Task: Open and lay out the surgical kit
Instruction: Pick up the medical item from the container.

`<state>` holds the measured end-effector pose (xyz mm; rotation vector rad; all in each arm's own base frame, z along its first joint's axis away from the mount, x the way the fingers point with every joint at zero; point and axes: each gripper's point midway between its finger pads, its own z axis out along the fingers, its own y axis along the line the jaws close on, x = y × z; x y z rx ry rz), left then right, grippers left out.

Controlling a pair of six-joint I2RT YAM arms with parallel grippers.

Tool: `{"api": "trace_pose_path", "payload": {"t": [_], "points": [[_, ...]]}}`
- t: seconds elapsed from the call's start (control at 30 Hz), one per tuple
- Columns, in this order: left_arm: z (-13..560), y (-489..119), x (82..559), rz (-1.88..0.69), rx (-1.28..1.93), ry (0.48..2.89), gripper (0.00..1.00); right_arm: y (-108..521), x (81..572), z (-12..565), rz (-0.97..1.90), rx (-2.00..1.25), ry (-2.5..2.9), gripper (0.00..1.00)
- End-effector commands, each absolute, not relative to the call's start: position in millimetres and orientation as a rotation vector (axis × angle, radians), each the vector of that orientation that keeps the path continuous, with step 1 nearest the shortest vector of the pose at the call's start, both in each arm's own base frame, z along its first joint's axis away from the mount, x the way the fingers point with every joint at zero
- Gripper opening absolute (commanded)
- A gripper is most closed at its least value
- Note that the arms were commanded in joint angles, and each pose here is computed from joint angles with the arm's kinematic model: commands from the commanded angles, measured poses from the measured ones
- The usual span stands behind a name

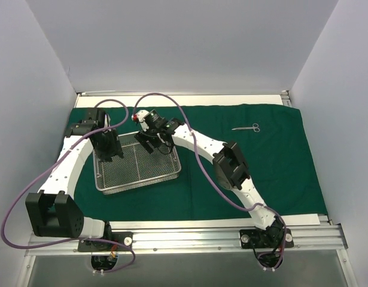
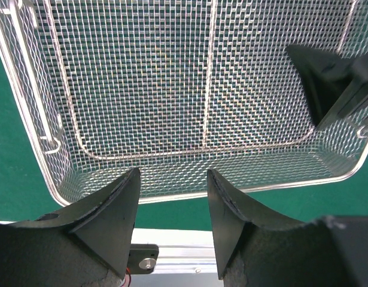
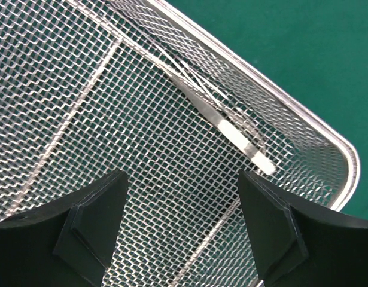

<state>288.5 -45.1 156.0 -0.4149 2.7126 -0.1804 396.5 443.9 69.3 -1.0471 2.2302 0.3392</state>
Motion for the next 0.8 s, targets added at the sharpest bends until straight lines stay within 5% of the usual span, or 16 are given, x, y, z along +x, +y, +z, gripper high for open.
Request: {"api": "trace_pose_path", "payload": {"t": [0.0, 0.77], "points": [[164, -51, 289, -0.225, -0.411, 2.662, 0.57, 442, 407, 72, 0.248, -1.059, 2.169, 0.75], [152, -57, 280, -0.249, -0.403, 2.696, 0.57, 454, 431, 44, 0.258, -1.054, 2.094, 0.71]]}}
